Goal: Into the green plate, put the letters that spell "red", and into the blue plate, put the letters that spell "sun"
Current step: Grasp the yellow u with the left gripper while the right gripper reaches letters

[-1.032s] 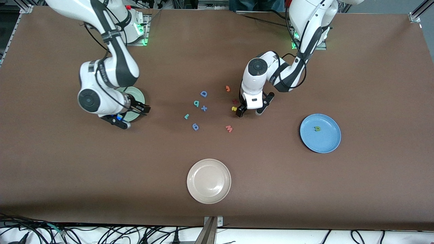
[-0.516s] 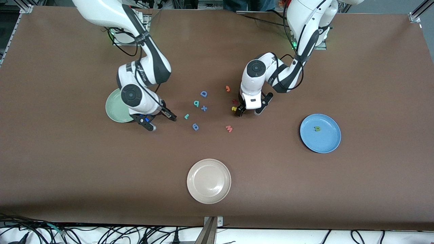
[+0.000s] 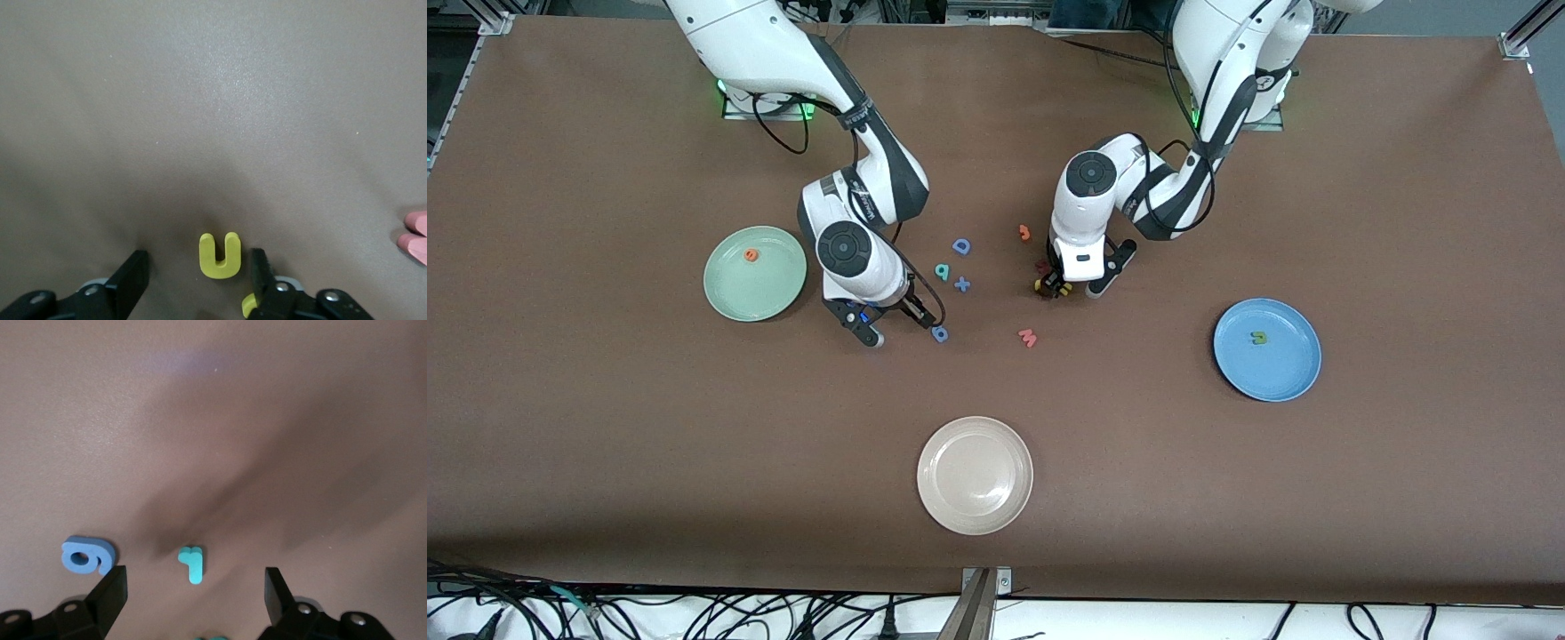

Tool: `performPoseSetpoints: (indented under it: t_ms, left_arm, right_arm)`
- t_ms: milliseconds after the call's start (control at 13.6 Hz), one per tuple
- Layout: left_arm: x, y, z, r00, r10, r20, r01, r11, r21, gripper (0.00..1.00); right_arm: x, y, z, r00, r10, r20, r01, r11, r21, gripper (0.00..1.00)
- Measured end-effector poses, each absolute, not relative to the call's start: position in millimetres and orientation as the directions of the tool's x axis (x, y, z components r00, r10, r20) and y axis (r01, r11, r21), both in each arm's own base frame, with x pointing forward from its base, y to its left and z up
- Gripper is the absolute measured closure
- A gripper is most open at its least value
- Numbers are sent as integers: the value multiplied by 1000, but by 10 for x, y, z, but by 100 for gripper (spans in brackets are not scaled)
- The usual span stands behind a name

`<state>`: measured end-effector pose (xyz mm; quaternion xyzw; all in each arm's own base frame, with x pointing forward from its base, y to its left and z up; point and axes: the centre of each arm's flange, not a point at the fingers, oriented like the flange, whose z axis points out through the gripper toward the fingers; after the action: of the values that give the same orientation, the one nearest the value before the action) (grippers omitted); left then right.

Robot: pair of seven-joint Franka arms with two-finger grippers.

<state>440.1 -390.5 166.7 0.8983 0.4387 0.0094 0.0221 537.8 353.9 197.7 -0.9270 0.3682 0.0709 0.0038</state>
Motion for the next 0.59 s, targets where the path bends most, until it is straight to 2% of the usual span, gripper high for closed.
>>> performPoseSetpoints:
  t_ms: [221,295,442,516,590]
  left_arm:
    - [4438,-3940,1715,642,766,0,765,-641,62,67]
    - [4434,-3945,1730,655,756,1,754,-654,61,72]
    - [4433,-3947,1729,673,740,3,738,-671,61,74]
    - [4432,-3947,1729,678,735,3,733,-677,61,74]
    - [4432,-3947,1729,682,731,3,729,-681,61,74]
  right_arm:
    - [5355,3577,1875,714,-688,-129,-689,-723,43,8]
    - [5339,3594,1845,714,-688,-128,-689,-724,46,10]
    - [5326,3608,1824,714,-688,-128,-689,-723,48,17]
    - [5326,3609,1824,714,-688,-128,-689,-723,48,17]
    - [5327,3608,1824,713,-689,-128,-689,-723,48,22]
